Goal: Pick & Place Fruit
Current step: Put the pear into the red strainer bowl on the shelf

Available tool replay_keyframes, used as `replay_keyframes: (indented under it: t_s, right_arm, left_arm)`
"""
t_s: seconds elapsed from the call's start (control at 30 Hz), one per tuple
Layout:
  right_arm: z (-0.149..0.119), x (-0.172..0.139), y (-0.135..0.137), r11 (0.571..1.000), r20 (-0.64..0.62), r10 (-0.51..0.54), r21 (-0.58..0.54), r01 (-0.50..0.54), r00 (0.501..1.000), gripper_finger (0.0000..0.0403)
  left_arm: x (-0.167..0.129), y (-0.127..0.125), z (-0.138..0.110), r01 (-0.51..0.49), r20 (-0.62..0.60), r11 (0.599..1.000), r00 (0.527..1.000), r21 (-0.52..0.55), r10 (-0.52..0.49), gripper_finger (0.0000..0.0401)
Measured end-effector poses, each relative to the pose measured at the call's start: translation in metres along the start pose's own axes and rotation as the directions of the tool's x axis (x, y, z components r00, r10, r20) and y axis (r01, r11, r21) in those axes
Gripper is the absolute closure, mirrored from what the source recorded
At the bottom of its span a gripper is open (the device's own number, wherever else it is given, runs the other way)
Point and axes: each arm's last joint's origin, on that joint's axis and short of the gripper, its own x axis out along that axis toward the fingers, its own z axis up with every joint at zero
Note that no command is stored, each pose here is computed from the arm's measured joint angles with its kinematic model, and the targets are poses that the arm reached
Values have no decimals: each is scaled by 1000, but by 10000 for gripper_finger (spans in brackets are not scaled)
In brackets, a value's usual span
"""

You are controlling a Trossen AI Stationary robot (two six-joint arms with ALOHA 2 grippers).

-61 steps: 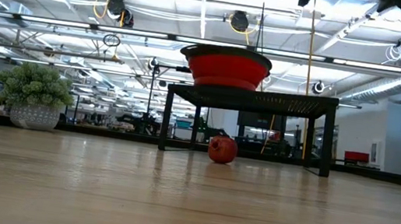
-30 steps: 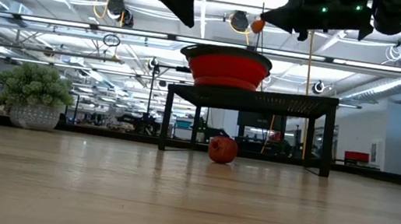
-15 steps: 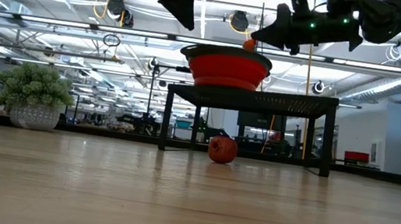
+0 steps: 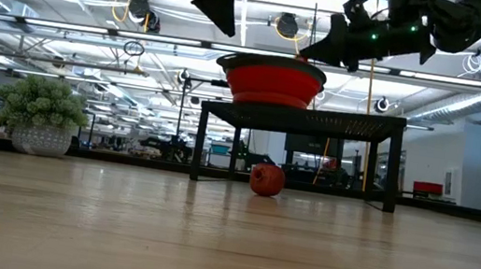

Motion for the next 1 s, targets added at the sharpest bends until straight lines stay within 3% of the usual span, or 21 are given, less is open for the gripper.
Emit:
replay_keyframes:
  t_s: [0.2, 0.47, 0.63, 1.0]
  right_arm:
    - [-2, 0, 0, 1000, -18, 2, 1, -2, 1000, 399]
    - [-6, 0, 1, 1000, -61, 7, 4, -7, 998, 399]
    - [-9, 0, 1, 1000, -90, 11, 9, -10, 996, 399]
    - [-10, -1, 3, 998, -101, 65, 23, -63, 993, 399]
  left_arm:
    - [0, -2, -1, 8, 3, 999, 1000, -31, -8, 399]
    - [15, -21, -24, 95, 68, 991, 994, -93, -89, 400]
    - [14, -22, -30, 99, 69, 989, 993, -106, -92, 397]
    - [3, -2, -56, 225, 249, 954, 953, -200, -173, 398]
